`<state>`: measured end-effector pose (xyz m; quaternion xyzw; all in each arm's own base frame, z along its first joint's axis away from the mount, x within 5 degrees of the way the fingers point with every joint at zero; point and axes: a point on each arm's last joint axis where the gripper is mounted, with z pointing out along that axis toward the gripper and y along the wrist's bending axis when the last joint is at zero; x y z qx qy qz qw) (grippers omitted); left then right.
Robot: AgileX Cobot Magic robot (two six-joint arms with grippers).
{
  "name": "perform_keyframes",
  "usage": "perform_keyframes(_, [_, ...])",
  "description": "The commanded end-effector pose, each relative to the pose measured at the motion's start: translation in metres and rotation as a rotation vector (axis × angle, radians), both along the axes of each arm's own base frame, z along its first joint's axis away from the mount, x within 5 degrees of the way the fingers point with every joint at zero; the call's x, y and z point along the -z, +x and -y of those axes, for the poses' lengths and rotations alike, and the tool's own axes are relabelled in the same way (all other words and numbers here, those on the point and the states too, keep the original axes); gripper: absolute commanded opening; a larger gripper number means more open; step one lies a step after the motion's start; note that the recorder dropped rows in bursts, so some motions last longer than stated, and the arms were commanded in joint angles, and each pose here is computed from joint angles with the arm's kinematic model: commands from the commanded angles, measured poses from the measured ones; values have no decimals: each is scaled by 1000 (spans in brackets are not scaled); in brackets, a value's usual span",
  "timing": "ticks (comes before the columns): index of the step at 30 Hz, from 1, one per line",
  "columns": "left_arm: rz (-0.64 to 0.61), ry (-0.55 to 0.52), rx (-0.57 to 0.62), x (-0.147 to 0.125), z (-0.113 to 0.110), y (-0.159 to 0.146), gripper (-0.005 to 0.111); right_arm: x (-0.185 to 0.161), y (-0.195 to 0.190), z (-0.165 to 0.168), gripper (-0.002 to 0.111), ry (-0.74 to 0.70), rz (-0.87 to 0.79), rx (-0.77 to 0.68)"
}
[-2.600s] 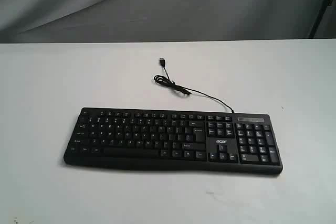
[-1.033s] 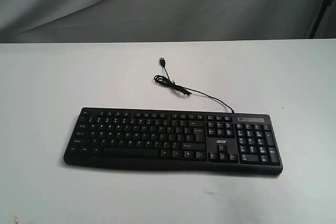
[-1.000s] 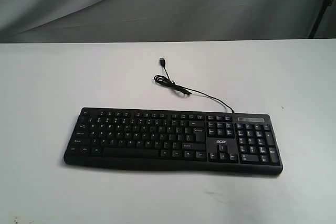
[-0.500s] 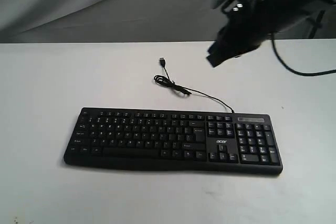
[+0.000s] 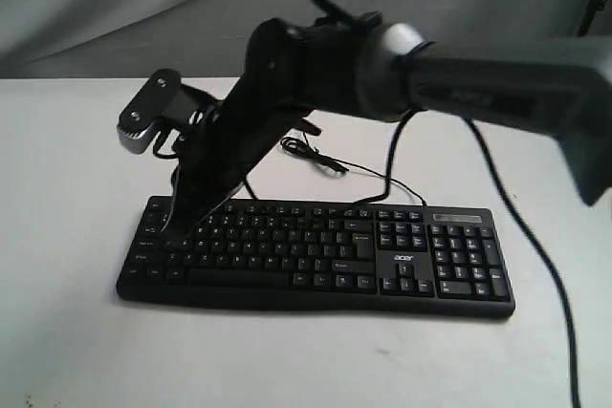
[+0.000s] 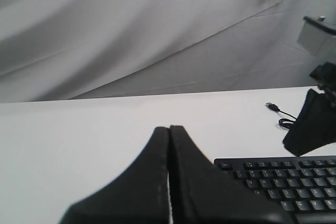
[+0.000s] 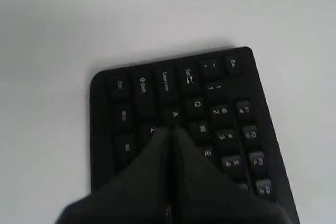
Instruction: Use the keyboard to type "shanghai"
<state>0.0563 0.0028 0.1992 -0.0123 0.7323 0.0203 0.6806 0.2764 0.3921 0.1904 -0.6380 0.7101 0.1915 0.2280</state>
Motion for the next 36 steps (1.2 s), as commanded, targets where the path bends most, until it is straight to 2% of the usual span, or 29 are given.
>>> perform_keyframes(1, [7,-2,6,0,0,0,0,18,5,-20,0,9,-14,-6])
perform_keyframes(6, [7,-2,6,0,0,0,0,43,7,-23,0,-26,-25,-10])
perform_keyframes(13, [7,-2,6,0,0,0,0,57,9,-25,0,-31,-23,1])
perform_keyframes(30, [7,-2,6,0,0,0,0,73,10,-25,0,-54,-37,2])
perform_keyframes(33, [7,-2,6,0,0,0,0,69,10,-25,0,-50,-31,-1])
perform_keyframes(36, [7,-2,6,0,0,0,0,48,10,-23,0,-33,16,-13])
